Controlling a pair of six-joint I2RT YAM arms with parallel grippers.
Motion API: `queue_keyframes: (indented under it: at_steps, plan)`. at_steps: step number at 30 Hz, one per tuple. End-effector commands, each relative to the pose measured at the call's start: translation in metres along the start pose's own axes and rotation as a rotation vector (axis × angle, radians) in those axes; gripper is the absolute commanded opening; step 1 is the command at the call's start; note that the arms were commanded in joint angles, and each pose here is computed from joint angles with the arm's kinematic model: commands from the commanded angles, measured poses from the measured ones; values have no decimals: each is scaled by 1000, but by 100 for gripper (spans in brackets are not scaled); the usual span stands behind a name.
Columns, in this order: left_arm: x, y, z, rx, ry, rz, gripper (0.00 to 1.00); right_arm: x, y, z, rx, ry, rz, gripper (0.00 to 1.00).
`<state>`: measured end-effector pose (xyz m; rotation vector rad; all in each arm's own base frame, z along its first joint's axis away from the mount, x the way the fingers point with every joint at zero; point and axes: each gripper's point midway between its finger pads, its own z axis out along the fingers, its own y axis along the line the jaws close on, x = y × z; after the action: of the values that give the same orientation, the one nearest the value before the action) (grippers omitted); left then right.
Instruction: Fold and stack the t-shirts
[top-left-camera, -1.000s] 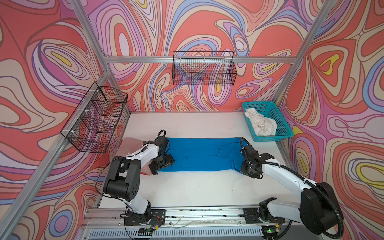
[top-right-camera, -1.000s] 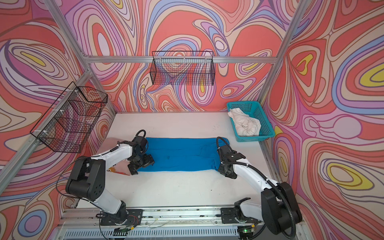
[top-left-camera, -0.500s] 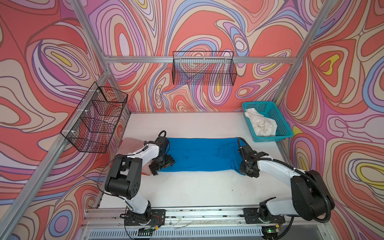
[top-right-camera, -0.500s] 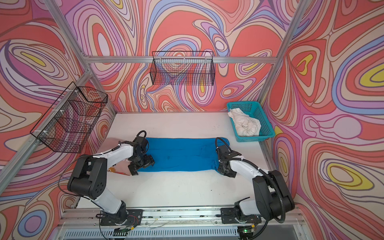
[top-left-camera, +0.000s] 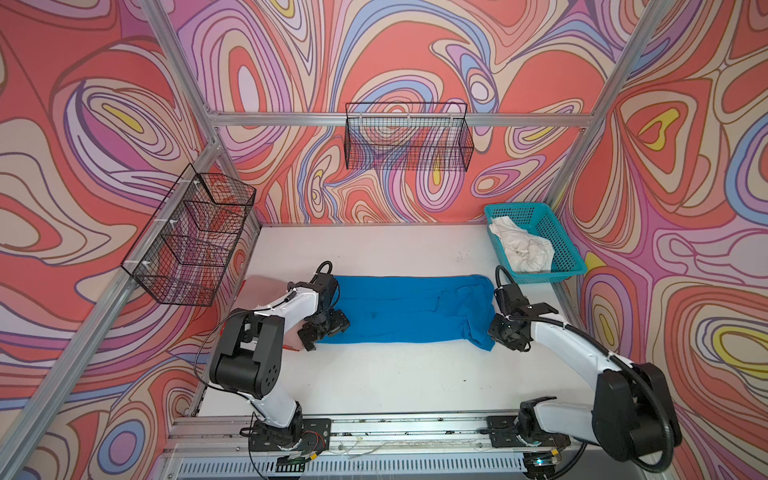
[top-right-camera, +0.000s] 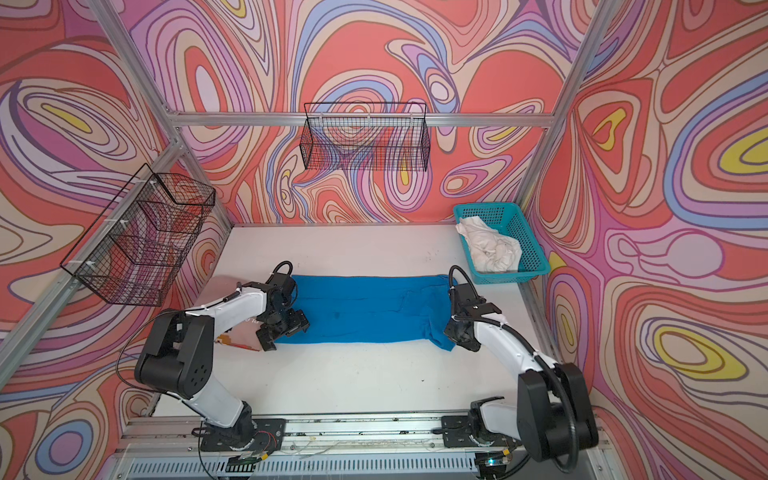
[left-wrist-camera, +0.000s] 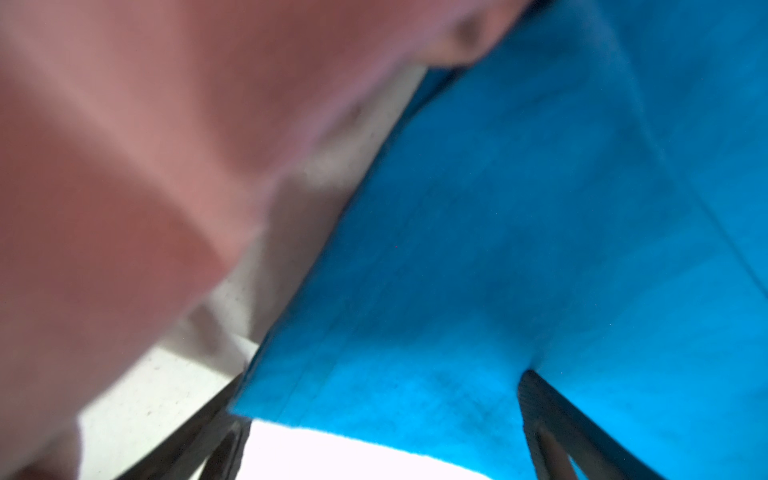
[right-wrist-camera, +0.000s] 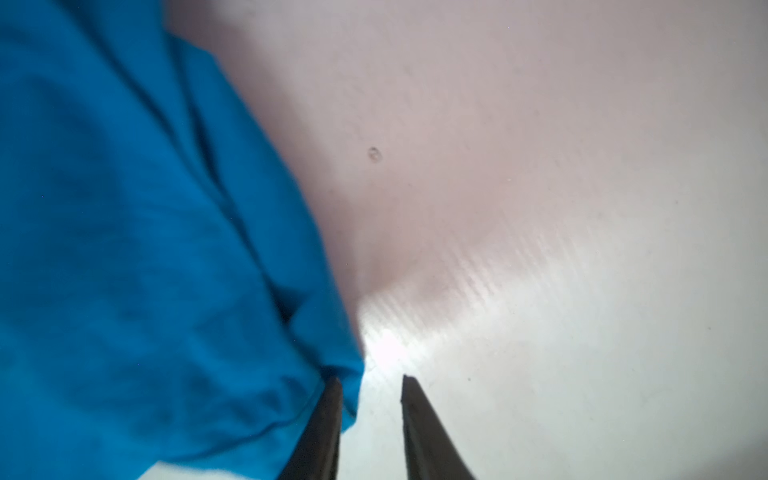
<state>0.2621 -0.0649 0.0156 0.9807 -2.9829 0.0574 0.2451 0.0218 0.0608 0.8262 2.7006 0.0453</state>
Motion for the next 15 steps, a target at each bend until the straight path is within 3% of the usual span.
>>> queue_keyframes:
  at_steps: [1,6,15]
  plan:
    - [3,11,11,-43,15,-25,100,13,12,-10,-125,28,40,40]
    - [3,11,10,-41,14,-22,100,13,19,-2,-169,23,49,40]
    - [3,12,8,-44,7,-22,100,9,14,21,-123,4,26,26]
